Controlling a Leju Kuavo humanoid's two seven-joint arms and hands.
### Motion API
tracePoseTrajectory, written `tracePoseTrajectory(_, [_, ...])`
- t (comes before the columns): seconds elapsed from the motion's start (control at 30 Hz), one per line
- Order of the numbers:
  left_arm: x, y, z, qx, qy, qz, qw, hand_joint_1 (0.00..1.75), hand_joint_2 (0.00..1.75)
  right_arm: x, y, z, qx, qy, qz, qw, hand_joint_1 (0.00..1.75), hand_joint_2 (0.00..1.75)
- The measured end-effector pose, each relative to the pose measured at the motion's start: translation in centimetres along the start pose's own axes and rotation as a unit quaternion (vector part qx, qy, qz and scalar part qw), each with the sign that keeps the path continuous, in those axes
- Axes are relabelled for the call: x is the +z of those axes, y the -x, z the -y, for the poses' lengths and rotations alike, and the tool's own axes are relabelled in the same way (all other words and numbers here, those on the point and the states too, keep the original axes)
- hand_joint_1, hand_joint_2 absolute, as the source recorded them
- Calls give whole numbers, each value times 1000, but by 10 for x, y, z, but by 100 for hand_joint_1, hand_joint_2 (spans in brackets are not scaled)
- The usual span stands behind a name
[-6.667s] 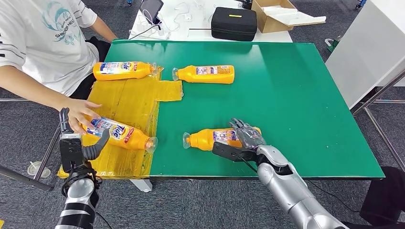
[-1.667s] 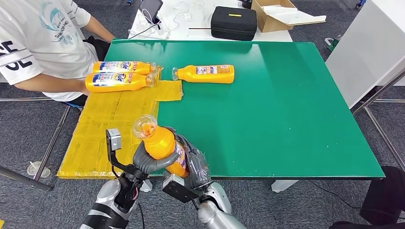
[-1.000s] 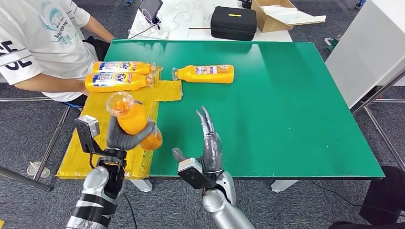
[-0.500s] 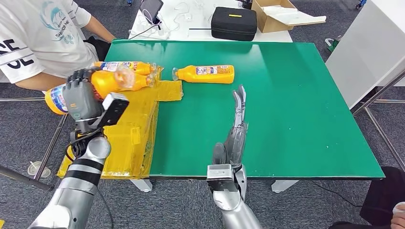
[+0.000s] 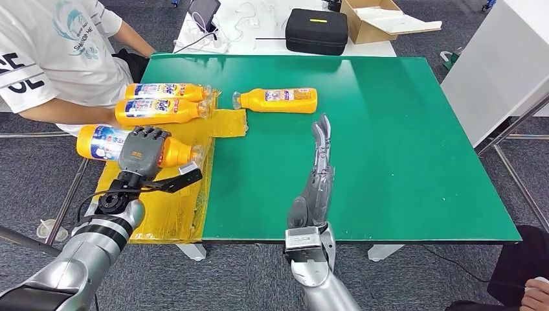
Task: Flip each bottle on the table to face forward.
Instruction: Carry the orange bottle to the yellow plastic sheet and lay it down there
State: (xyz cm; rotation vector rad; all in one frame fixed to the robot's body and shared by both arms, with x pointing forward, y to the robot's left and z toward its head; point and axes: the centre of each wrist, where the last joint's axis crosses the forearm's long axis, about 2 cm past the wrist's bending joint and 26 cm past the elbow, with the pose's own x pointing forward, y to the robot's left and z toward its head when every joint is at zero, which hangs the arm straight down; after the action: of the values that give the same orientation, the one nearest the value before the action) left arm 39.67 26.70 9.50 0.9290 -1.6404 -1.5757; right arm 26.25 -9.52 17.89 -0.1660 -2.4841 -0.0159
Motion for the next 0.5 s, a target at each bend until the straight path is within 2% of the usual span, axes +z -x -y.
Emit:
tracePoseTrajectory(0.23, [12,8,14,89,108,3,990,175,175,5,2,-4,-12,-28,-7,1000,0,0])
tracePoseTrajectory(0.5, [18,12,20,157,156,-3,975,175,175,11,4,-8,-15,-55,-18,998,0,0])
